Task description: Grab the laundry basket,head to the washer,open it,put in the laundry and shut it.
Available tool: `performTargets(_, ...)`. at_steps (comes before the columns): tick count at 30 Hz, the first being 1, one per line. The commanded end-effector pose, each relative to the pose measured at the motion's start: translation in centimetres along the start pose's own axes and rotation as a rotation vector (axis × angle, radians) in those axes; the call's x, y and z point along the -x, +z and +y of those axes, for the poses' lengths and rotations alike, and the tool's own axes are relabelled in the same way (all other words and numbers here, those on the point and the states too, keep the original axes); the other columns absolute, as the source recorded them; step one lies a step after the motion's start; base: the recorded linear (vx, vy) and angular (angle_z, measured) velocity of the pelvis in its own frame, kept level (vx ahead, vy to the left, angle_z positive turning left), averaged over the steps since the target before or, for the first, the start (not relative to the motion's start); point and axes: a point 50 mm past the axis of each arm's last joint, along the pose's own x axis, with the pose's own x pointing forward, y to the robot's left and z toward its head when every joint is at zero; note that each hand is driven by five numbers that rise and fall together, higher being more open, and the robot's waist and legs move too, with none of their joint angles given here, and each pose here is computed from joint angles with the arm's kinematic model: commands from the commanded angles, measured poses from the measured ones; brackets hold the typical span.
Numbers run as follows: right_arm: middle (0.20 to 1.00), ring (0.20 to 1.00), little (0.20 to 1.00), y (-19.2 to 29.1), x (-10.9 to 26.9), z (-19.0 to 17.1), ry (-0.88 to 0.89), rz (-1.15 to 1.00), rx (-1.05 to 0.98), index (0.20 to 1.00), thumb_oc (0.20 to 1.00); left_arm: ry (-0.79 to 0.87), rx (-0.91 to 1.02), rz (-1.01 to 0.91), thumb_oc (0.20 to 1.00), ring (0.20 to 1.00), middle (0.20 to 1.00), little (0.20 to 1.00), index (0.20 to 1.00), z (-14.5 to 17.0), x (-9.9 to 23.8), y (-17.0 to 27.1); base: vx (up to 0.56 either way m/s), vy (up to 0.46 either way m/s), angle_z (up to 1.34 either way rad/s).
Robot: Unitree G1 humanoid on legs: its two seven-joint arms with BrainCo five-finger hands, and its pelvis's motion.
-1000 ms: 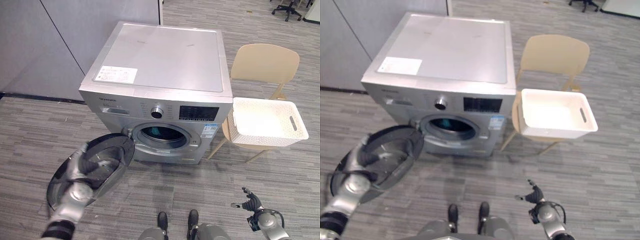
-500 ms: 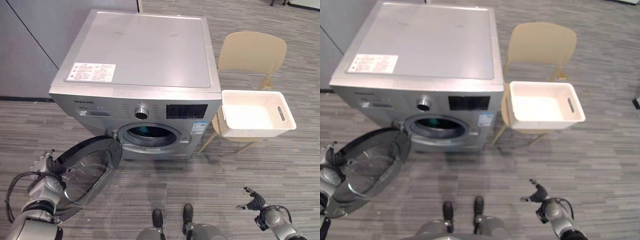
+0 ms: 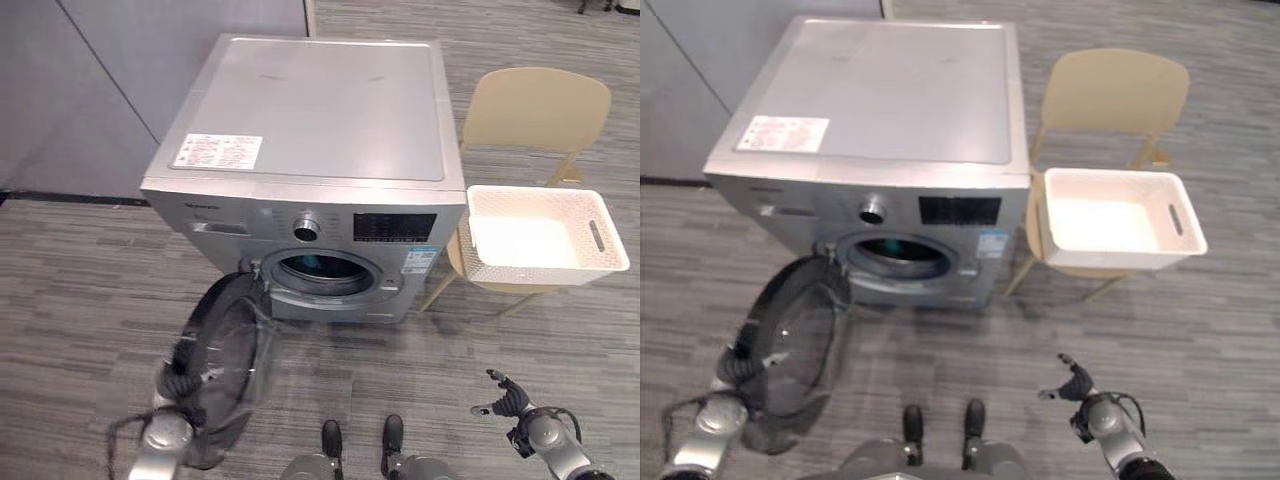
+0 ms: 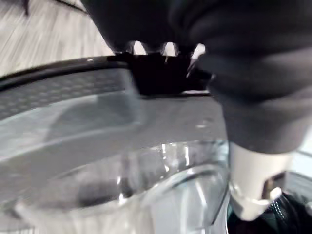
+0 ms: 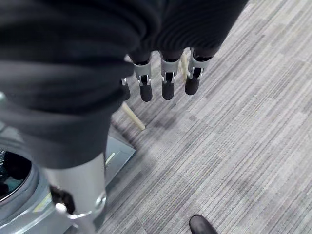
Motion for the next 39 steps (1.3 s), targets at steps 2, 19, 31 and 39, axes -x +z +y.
performTargets(2, 1.000, 1.000, 1.000, 2.0, -0.5, -0.9, -0.043, -0.079, 0.051, 1.000, 1.000, -0.276, 0.082, -0.072, 1.000, 1.000, 1.000, 1.000, 1.000, -5.6, 0.3, 1.9, -0.05, -0.065, 0.07)
performTargets(19, 1.000, 1.000, 1.000, 1.2, -0.4, -2.2, -0.077, -0.068, 0.113, 1.000, 1.000, 0.042, -0.274, -0.385, 1.000, 1.000, 1.000, 1.000, 1.000, -2.7, -7.0, 16.4, -0.05, -0.017, -0.29)
performTargets(31, 1.000, 1.000, 1.000, 0.6, -0.5, -1.9, -0.127, -0.010, 0.007, 1.000, 1.000, -0.175, -0.030, -0.038, 1.000, 1.000, 1.000, 1.000, 1.000, -4.8, -1.1, 1.5, 0.05, -0.036, 0.09)
performTargets(39, 1.000, 1.000, 1.000, 0.5, -0.7, -1.9, -0.143, 0.017, -0.028, 1.000, 1.000, -0.207, -0.025, 0.169, 1.000, 1.000, 1.000, 1.000, 1.000, -4.6, 1.2, -4.1, 0.01, -0.044, 0.23)
